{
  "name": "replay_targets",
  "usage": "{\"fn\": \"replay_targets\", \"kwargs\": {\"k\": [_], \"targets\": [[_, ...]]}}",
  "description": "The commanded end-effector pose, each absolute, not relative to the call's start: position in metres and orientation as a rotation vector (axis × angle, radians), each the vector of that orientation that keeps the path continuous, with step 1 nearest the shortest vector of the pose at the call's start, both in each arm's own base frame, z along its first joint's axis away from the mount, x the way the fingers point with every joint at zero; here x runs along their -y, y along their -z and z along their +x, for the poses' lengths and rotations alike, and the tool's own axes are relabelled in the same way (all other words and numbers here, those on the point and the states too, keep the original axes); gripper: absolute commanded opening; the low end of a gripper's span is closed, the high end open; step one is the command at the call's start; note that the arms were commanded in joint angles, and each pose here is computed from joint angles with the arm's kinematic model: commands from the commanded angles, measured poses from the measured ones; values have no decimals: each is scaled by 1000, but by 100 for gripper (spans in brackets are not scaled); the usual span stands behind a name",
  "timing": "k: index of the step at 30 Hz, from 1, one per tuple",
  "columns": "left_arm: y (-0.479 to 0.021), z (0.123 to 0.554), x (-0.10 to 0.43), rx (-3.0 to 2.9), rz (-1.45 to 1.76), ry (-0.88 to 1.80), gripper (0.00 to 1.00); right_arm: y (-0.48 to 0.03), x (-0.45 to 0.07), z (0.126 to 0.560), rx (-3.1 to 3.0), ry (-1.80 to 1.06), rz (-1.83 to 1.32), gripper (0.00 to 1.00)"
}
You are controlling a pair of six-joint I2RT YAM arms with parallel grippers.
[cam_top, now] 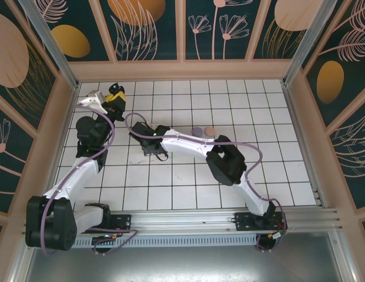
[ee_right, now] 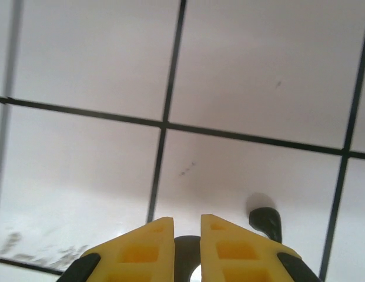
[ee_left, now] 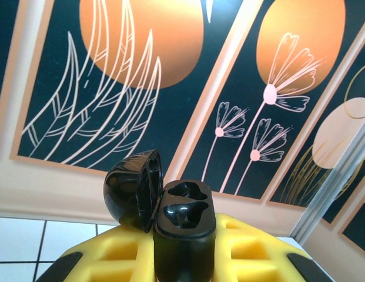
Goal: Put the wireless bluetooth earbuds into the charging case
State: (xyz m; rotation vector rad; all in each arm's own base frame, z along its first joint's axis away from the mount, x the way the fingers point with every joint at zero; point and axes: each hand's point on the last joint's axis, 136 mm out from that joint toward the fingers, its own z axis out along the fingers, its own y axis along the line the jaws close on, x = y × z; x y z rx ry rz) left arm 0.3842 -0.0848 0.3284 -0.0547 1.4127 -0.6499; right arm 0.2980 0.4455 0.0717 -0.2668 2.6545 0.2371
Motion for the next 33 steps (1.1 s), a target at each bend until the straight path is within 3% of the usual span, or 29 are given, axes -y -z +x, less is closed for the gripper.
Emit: {"fn": "replay_targets", "kwargs": {"k": [1, 16, 21, 33], "targets": [[-362, 377, 90, -1326, 3, 691, 0, -128, -444, 309, -2527, -312, -227, 14], [-353, 361, 110, -1261, 145, 720, 0, -219, -356, 358, -2323, -393, -95, 14], [-351, 337, 131, -1134, 268, 683, 0, -257, -320, 372, -2231, -438, -59, 14], [-315, 305, 208, -1089, 619, 651, 0, -362, -292, 348, -1924, -620, -175, 15]]}}
